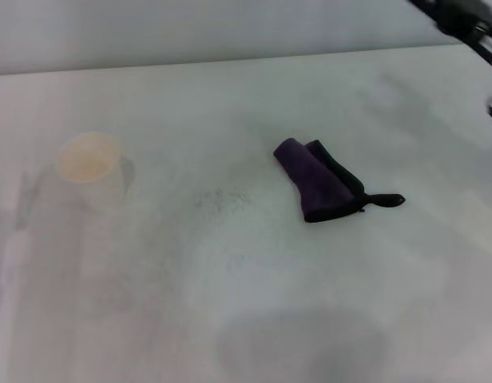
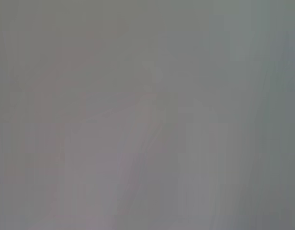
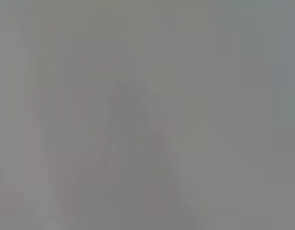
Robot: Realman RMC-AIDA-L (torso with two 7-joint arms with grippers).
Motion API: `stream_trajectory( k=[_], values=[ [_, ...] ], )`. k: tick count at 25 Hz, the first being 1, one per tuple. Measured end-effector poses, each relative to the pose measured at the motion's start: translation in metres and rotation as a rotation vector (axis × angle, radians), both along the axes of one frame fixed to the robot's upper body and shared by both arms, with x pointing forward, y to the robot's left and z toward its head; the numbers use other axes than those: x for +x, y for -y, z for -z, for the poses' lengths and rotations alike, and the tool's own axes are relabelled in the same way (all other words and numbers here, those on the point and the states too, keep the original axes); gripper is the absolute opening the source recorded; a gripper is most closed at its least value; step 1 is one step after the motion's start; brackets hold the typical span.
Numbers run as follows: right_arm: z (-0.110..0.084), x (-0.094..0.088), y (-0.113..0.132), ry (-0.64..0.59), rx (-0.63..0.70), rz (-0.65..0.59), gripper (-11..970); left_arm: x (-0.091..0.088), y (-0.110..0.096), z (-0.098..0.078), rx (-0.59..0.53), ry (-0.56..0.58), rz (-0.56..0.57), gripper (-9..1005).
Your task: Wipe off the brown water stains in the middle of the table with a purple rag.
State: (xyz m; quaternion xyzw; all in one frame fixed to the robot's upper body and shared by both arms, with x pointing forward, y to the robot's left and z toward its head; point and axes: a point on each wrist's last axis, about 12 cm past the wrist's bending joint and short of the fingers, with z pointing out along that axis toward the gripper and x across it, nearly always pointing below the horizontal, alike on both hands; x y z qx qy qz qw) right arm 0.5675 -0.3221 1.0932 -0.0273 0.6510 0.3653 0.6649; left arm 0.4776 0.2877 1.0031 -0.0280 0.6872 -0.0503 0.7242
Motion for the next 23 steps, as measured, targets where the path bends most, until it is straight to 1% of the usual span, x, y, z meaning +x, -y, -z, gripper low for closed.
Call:
stream_trajectory(
  k=[1, 3, 6, 8, 10, 12, 14, 23],
  values=[
    [0.009, -0.006, 0.006, 0.036, -0.052, 0.079, 858, 0.0, 0.001, 0.0, 0.002, 0.001, 0.006, 887],
    [0.031, -0.019, 0.011, 0.068, -0.184, 0.22, 872, 0.0, 0.001, 0.0, 0.0, 0.0, 0.004, 887],
    [0.06, -0.036, 0.014, 0.042, -0.422, 0.393, 872, 0.0, 0.001, 0.001, -0.016, -0.005, -0.001, 887],
    [0.073, -0.042, 0.015, 0.0, -0.52, 0.449, 872, 0.001, -0.001, 0.0, -0.048, -0.004, 0.001, 887],
    [0.081, -0.045, 0.018, -0.044, -0.593, 0.471, 872, 0.003, -0.004, -0.001, -0.07, -0.003, 0.002, 887],
    [0.085, -0.046, 0.018, -0.075, -0.599, 0.467, 872, 0.004, -0.008, -0.001, -0.085, -0.003, -0.001, 887],
    [0.085, -0.046, 0.018, -0.087, -0.574, 0.463, 872, 0.004, -0.01, -0.001, -0.096, -0.004, -0.003, 887],
    [0.088, -0.048, 0.013, -0.125, -0.491, 0.454, 872, 0.005, -0.007, -0.001, -0.113, -0.005, -0.007, 887]
  ],
)
